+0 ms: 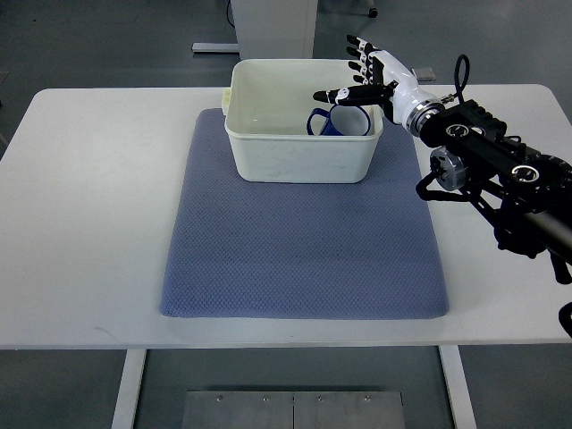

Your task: Place cup in box with right hand

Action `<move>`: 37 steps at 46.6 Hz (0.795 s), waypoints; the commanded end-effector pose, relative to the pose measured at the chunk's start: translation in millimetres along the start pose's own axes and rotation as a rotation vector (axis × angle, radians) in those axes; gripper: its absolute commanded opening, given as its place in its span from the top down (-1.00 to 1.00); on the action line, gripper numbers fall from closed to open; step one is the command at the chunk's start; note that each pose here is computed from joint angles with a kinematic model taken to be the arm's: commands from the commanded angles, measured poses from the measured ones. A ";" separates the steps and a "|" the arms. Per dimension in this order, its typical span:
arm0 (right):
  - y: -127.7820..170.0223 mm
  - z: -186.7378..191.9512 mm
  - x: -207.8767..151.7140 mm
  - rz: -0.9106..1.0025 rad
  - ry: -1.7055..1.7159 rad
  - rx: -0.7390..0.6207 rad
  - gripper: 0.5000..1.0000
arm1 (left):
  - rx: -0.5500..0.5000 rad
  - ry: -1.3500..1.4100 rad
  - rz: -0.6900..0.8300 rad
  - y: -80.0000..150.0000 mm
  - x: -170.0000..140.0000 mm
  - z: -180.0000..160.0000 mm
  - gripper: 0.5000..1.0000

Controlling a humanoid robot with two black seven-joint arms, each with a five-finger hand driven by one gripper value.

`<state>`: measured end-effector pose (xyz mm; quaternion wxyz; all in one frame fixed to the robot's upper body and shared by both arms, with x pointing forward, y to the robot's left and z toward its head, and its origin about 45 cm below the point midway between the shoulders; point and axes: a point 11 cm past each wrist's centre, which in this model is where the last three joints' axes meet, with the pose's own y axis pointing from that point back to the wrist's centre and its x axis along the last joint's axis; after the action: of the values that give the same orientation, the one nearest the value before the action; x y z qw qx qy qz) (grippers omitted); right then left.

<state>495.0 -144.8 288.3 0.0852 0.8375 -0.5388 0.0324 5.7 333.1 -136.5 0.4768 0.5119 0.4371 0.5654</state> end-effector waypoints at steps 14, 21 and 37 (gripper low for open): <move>12.1 -26.4 19.8 0.016 -0.044 0.078 -1.00 | -0.001 0.000 0.000 0.0 0.0 0.1 -1.00; 21.6 -16.0 26.2 -0.016 -0.047 0.093 -1.00 | -0.001 0.000 0.000 0.0 0.0 0.1 -1.00; 42.1 6.8 59.5 0.045 -0.240 0.126 -1.00 | 0.000 0.000 0.000 0.0 0.0 0.1 -1.00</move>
<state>481.2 -204.6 297.2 -0.0227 0.8353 -0.5492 -0.0133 5.7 333.1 -136.5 0.4769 0.5117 0.4370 0.5654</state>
